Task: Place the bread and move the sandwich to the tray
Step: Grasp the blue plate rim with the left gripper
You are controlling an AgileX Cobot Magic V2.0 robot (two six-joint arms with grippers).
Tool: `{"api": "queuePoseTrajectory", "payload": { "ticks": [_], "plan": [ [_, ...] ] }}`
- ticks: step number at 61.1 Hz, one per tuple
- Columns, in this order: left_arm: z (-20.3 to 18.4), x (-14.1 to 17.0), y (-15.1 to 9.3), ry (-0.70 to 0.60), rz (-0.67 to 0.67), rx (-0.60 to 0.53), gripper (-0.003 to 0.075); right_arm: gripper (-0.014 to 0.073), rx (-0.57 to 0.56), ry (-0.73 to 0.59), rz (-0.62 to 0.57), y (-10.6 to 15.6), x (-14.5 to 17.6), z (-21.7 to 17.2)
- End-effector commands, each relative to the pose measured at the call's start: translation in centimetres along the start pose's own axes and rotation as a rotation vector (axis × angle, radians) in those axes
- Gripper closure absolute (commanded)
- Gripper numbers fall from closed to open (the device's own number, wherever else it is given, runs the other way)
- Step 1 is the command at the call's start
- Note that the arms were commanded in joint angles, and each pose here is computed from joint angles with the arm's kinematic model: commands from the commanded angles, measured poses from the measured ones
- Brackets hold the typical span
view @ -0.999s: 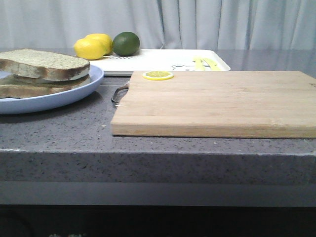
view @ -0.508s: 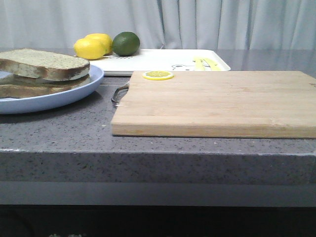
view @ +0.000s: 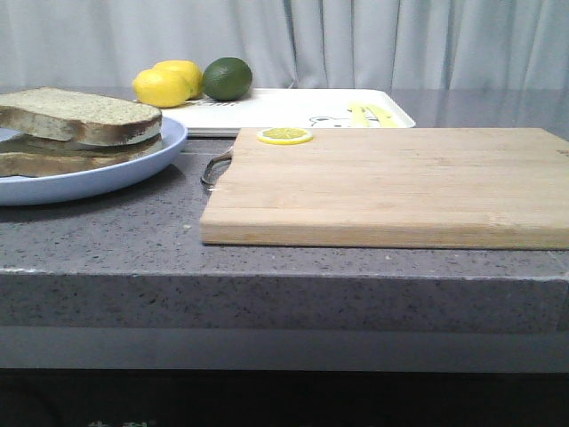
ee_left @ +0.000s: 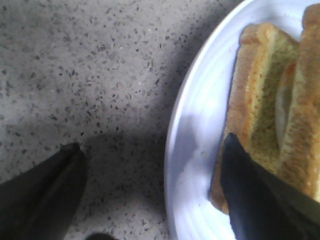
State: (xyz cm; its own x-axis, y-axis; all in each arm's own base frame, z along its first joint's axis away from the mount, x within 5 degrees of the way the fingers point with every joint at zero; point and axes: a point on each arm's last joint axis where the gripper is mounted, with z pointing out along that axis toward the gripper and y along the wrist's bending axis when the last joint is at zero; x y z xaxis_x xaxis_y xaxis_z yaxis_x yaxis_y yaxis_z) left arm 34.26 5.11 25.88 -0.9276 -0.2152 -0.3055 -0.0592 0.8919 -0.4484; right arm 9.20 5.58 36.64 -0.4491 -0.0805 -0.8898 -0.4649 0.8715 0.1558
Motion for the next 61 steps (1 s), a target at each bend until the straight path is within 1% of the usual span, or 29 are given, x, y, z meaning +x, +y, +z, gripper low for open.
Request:
{"api": "queuePoseTrajectory", "payload": {
  "ticks": [1, 6, 16, 23, 36, 45, 52, 61],
  "plan": [
    [-1.39, -0.87, -1.08, -0.077, 0.006, 0.047, 0.0183, 0.0156, 0.002, -0.092, -0.007, 0.05, -1.20, -0.45],
    [-0.95, -0.86, -0.92, -0.058, 0.006, 0.056, 0.0229, 0.0156, 0.002, -0.092, -0.007, 0.05, -1.20, -0.45],
    [-0.67, -0.91, -0.87, -0.053, 0.006, 0.069, 0.0409, 0.0156, 0.002, -0.092, -0.007, 0.05, -1.20, -0.45],
    [-0.67, -0.92, -0.88, -0.054, 0.005, 0.070, 0.0521, 0.0156, 0.002, -0.092, -0.007, 0.05, -1.20, -0.45],
    [-0.67, -0.92, -0.88, -0.054, 0.007, 0.070, 0.0679, 0.0156, 0.002, -0.092, -0.007, 0.05, -1.20, -0.45],
    [-0.68, -0.92, -0.89, -0.055, 0.006, 0.072, 0.0741, 0.0156, 0.002, -0.092, -0.007, 0.05, -1.20, -0.45],
    [-0.76, -1.05, -1.04, -0.063, 0.000, 0.083, 0.0741, 0.0156, 0.002, -0.092, -0.007, 0.05, -1.20, -0.45],
    [-1.44, -1.52, -1.74, -0.071, 0.003, 0.125, 0.0741, 0.0156, 0.002, -0.092, -0.007, 0.05, -1.20, -0.45]
  ]
}}
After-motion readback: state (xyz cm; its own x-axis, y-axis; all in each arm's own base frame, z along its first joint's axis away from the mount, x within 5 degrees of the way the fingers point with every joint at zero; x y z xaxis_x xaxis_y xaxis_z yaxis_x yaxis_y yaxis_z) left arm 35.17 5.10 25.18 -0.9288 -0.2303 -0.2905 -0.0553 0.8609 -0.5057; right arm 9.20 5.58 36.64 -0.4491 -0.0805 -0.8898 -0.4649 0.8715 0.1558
